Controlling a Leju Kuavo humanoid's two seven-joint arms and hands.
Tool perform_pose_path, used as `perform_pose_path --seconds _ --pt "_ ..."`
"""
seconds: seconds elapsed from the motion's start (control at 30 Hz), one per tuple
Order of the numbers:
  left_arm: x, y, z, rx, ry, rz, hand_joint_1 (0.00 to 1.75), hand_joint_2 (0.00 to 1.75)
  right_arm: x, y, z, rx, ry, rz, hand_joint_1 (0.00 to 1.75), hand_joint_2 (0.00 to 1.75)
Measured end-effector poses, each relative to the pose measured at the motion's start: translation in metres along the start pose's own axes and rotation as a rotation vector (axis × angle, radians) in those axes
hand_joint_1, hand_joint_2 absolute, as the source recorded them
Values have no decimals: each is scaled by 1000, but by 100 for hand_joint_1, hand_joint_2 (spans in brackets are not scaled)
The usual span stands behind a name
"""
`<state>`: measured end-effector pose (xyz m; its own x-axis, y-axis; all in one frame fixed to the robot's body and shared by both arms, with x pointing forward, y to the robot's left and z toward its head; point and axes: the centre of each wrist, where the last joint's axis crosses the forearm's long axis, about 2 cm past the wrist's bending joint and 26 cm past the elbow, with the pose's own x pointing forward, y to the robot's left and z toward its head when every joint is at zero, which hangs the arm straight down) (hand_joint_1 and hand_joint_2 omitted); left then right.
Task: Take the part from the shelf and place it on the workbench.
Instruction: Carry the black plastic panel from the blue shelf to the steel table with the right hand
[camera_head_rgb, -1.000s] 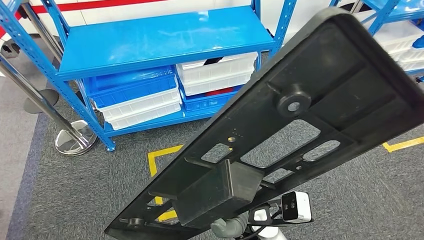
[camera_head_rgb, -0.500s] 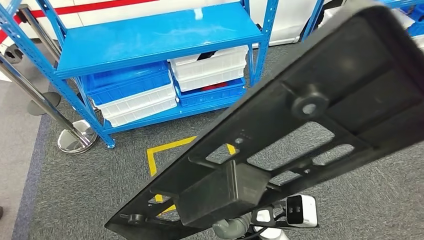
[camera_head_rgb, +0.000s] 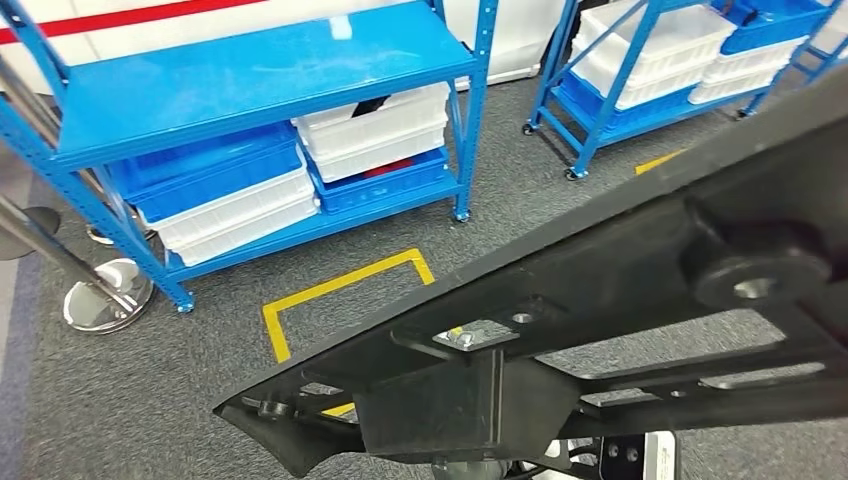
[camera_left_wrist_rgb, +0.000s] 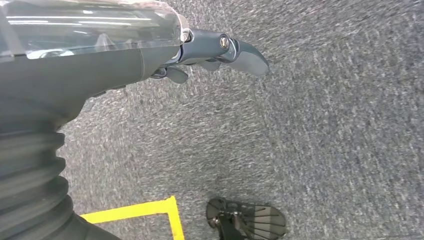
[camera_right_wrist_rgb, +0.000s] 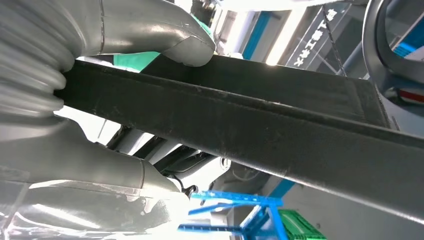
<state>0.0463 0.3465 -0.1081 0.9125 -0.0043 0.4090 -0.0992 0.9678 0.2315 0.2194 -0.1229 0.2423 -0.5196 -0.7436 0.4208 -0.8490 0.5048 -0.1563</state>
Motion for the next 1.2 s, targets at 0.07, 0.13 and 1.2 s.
perform_pose_path --seconds 0.07,0.13,1.2 --pt "2 0 0 15 -6 -5 0 175 1 2 -2 6 -4 10 169 175" --pt "3 -1 -1 32 -17 -15 0 175 1 2 -5 13 -9 15 169 175" --pt "1 -25 4 5 -50 -81 0 175 -36 -30 19 64 219 155 169 175"
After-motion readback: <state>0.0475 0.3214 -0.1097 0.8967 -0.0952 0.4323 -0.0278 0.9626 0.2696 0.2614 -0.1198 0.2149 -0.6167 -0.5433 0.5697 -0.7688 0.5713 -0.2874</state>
